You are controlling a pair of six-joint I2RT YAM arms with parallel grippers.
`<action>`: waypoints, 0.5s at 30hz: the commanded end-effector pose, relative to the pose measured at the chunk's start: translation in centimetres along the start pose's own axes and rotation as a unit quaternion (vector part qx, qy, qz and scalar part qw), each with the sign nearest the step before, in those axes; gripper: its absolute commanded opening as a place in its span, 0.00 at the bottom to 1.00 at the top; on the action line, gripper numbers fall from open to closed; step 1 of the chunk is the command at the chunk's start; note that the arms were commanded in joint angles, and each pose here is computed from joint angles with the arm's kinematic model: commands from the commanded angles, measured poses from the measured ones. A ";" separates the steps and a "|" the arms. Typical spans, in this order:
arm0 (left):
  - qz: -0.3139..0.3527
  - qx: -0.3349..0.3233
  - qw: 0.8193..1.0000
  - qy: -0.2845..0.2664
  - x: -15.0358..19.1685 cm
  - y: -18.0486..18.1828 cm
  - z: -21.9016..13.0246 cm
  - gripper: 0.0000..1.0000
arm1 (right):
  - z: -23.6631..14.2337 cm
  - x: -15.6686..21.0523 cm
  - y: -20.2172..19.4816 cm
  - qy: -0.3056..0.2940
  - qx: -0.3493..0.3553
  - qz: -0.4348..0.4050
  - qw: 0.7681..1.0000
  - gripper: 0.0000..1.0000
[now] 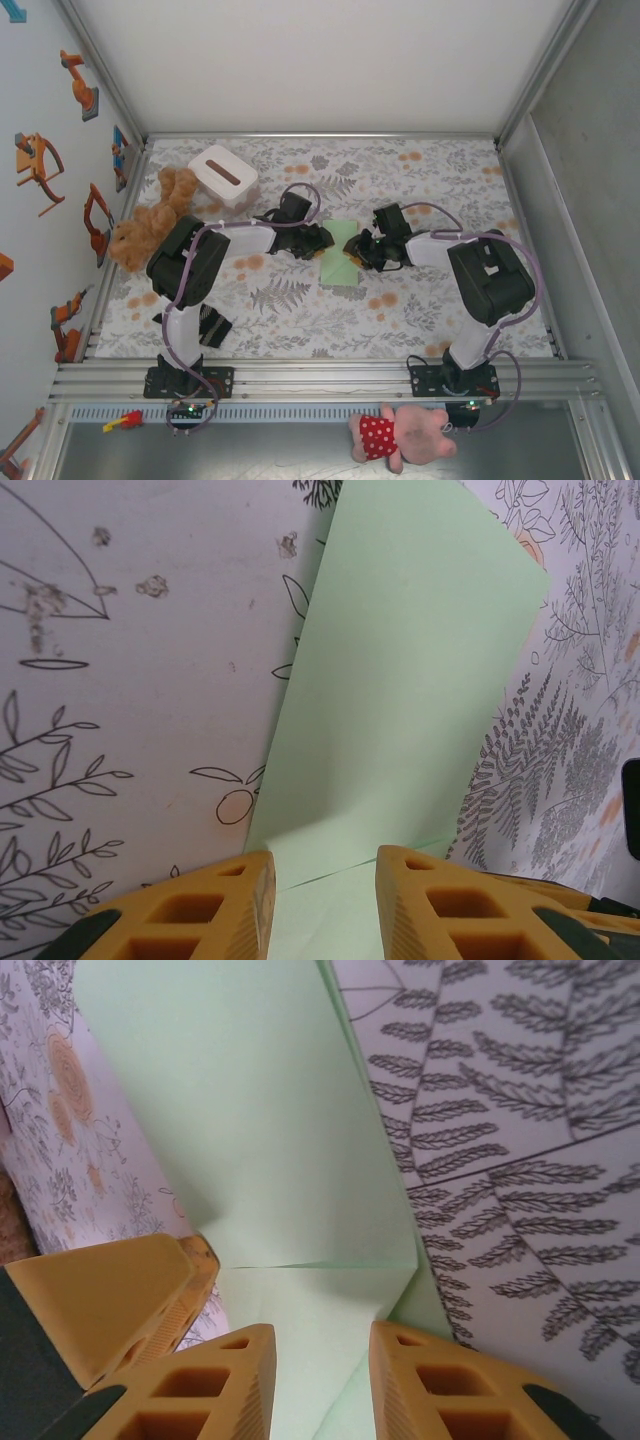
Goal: Fold a paper plane with a square sheet of paper (pick it up from the middle)
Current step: Turn over the paper at the center of the table.
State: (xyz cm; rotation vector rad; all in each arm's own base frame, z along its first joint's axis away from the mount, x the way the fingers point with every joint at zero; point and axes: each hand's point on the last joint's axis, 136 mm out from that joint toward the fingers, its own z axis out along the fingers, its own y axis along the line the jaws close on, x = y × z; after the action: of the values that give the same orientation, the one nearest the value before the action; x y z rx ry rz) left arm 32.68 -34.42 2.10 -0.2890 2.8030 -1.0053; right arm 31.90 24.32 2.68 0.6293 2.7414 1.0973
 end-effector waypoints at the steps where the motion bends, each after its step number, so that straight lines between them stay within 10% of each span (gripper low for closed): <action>1: -0.025 -0.052 0.998 0.020 1.6 3.5 0.7 0.33 | -0.5 0.6 -1.0 -0.011 0.022 0.007 1.000 0.30; 15: -0.026 -0.049 0.998 0.023 1.6 3.4 0.6 0.33 | 0.5 1.0 1.1 0.011 -0.029 0.000 1.000 0.23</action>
State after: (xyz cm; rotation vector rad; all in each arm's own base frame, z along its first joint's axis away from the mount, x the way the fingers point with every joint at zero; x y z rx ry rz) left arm 32.65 -34.43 2.08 -0.2926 2.8007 -1.0143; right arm 31.65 25.07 3.07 0.6159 2.7255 1.1305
